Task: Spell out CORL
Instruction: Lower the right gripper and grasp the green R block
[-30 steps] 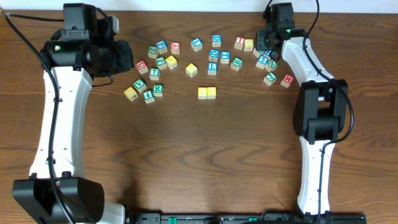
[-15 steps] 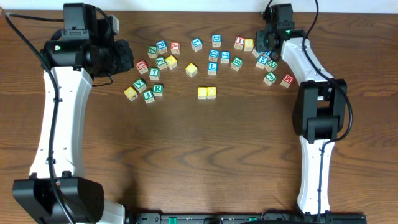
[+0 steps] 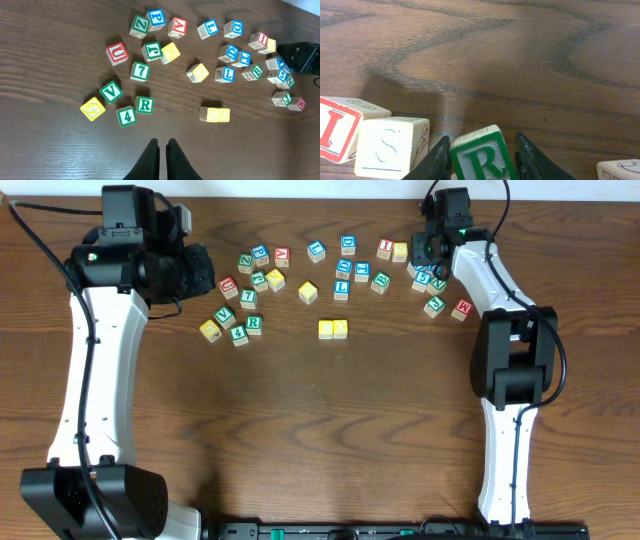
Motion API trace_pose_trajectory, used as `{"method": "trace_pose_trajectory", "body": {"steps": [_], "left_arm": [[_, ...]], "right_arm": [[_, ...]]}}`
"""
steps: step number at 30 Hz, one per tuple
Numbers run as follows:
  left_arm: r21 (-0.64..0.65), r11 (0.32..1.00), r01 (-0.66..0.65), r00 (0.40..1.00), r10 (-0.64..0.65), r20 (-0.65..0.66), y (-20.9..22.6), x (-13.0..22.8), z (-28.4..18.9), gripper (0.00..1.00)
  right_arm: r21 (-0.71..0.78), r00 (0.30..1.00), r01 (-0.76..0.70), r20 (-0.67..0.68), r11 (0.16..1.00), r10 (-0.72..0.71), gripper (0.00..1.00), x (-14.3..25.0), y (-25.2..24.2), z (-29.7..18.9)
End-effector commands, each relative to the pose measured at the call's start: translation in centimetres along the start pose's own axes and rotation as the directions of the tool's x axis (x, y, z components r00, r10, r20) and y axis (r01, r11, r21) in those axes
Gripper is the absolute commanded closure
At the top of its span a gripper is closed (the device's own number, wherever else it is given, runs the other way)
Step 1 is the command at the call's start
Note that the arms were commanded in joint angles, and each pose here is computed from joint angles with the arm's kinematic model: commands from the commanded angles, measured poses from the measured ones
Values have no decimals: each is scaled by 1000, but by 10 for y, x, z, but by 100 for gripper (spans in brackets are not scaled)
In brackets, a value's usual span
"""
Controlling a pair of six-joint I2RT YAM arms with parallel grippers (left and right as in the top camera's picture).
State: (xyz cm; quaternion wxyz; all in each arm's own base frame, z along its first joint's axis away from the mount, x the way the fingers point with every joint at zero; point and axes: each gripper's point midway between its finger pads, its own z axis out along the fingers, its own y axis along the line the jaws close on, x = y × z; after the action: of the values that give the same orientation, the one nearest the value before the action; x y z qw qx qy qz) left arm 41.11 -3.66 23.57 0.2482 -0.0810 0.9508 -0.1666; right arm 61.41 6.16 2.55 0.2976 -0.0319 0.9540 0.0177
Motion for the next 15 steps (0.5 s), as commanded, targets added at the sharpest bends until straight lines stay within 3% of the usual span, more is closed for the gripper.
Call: {"method": "trace_pose_trajectory", "body": {"steps": [1, 7, 11, 15], "left_arm": [[-2, 1000, -28, 999, 28, 23, -2, -4, -8, 92], [-2, 1000, -28, 999, 28, 24, -2, -4, -8, 92], [-2, 1000, -28, 999, 28, 24, -2, -4, -8, 92], [-2, 1000, -28, 999, 28, 24, -2, -4, -8, 92]], "right_arm": [[62, 1000, -7, -22, 998, 9, 66, 8, -13, 7], [79, 999, -28, -27, 996, 30, 67, 10, -16, 7], [79, 998, -58, -23, 995, 60, 79, 9, -14, 7], [75, 997, -75, 0, 994, 75, 82, 3, -12, 6]]}}
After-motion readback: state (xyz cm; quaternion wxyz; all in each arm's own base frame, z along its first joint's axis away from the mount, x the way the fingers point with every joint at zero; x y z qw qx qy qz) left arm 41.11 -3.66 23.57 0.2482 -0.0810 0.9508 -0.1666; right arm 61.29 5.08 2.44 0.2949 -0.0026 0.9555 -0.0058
